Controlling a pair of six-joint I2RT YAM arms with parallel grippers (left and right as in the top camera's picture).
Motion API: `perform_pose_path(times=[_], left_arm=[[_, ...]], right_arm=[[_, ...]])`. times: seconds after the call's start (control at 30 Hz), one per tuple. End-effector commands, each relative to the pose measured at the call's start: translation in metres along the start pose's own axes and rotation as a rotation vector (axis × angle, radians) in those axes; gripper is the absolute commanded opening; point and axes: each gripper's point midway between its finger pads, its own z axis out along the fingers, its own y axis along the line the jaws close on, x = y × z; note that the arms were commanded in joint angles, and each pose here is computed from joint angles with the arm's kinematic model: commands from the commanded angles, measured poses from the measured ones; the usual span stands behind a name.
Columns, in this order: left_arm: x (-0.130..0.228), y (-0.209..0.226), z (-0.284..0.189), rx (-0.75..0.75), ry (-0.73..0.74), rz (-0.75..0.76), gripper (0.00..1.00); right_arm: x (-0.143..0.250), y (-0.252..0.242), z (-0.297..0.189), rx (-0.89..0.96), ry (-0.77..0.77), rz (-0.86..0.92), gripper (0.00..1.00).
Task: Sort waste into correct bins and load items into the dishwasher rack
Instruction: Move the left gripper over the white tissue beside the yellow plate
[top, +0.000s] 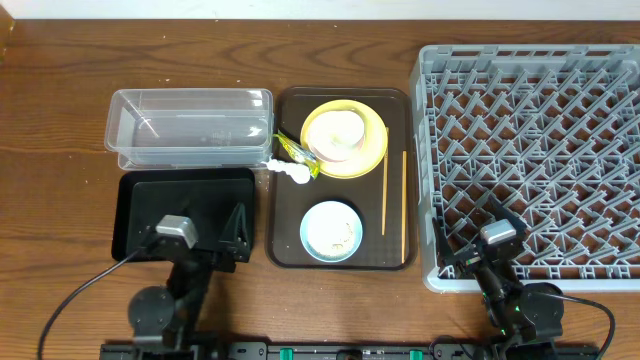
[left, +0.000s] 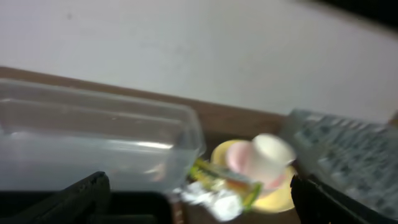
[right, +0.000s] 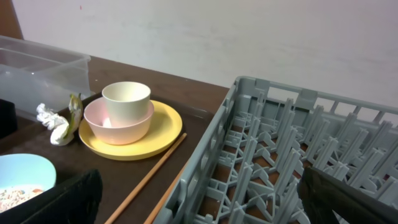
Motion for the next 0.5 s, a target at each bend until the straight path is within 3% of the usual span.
perform_pose_path(times=[0.0, 0.17, 0.47], left_arm=[[-0.033, -0.032, -0.006, 0.121, 0.000, -0.067, 0.95], [-0.067, -0.066, 0.006, 0.256, 0.110, -0.099, 0.95], [-0.088, -0.112, 0.049, 0.462, 0.548, -0.375, 0.95]], right_arm=[[0.001, -0.002, 0.000, 0.008, 0.002, 0.002, 0.99], [0.001, -0.002, 0.000, 0.008, 0.002, 0.002, 0.99], [0.001, -0.002, 0.000, 0.008, 0.002, 0.002, 0.99]])
